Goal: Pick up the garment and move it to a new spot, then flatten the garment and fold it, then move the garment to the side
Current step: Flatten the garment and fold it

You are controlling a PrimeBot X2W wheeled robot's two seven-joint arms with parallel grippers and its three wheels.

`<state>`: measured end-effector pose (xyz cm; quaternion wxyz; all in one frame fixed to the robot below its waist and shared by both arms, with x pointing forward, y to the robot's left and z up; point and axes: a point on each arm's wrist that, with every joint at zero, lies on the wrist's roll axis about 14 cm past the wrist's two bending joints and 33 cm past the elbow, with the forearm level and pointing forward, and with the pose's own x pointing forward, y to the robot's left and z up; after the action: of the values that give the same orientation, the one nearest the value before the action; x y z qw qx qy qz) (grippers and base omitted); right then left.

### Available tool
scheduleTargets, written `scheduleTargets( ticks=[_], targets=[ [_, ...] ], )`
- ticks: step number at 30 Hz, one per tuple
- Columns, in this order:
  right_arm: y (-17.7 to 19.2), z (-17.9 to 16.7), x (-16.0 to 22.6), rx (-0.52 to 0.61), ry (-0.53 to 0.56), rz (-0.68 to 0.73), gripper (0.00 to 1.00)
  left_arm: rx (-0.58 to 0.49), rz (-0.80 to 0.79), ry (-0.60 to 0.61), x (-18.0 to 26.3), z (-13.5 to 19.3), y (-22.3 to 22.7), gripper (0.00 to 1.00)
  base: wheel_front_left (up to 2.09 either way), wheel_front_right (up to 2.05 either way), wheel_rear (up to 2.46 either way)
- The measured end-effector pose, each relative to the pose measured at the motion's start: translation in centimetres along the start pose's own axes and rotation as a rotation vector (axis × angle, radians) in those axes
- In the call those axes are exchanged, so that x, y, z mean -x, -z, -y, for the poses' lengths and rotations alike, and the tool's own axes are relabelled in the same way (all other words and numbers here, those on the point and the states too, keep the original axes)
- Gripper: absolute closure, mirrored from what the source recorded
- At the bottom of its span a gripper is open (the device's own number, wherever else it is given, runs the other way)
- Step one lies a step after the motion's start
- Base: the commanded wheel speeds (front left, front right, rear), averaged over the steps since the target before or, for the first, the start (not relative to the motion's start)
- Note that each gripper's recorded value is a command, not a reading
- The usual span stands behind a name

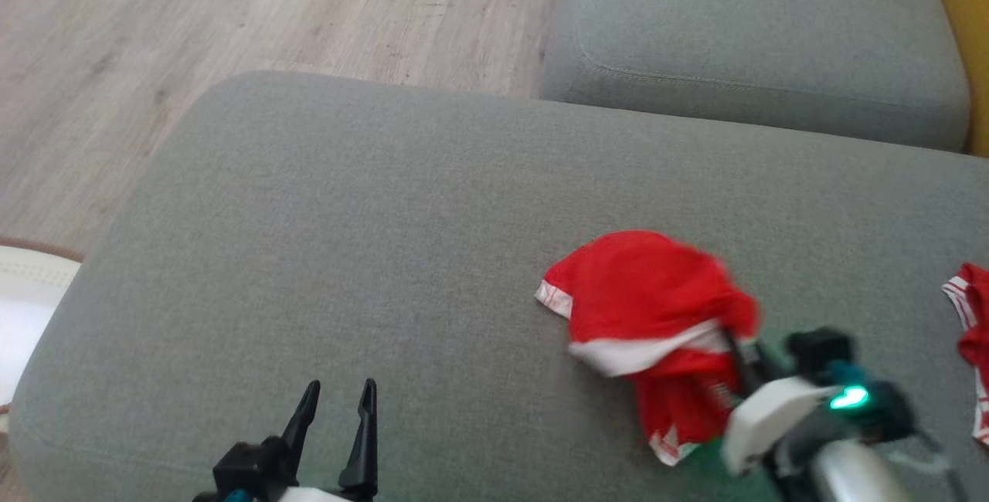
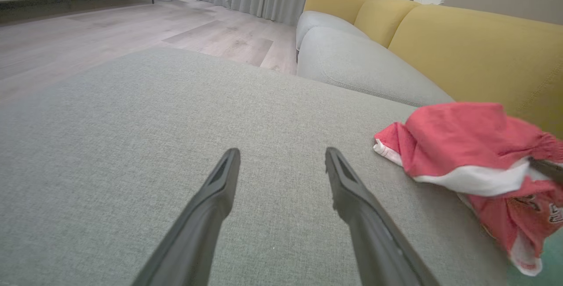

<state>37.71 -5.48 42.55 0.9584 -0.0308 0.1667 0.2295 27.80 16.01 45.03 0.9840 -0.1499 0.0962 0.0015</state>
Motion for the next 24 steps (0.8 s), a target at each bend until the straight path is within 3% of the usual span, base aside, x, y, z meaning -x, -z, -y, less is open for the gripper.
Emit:
scheduleTargets(
  ticks=[7,13,14,15,16,24],
  targets=[
    [0.4,6.9,1.7,0.016,0.183,-0.022,1.00,-0.003,-0.012,0.025,-0.3,0.7,0.2,0.00,0.00,0.00,0.00],
    [3.5,8.2,2.9,0.021,0.227,-0.114,1.00,-0.004,-0.034,0.049,-0.6,1.5,0.7,0.00,0.00,0.00,0.00],
    [3.7,8.2,3.0,0.013,0.232,-0.110,0.85,-0.004,-0.041,0.053,-0.6,1.7,0.9,0.00,0.00,0.00,0.00],
    [3.8,8.2,3.0,0.006,0.235,-0.105,0.53,-0.004,-0.044,0.057,-0.7,1.8,1.0,0.00,0.00,0.00,0.00],
    [4.0,8.1,3.0,0.004,0.236,-0.103,0.00,-0.004,-0.046,0.060,-0.7,1.9,1.1,0.00,0.00,0.00,0.00],
    [3.1,8.1,3.5,-0.009,0.254,-0.035,0.00,-0.009,-0.057,0.084,-1.1,2.5,1.3,0.00,0.00,0.00,0.00]
  ],
)
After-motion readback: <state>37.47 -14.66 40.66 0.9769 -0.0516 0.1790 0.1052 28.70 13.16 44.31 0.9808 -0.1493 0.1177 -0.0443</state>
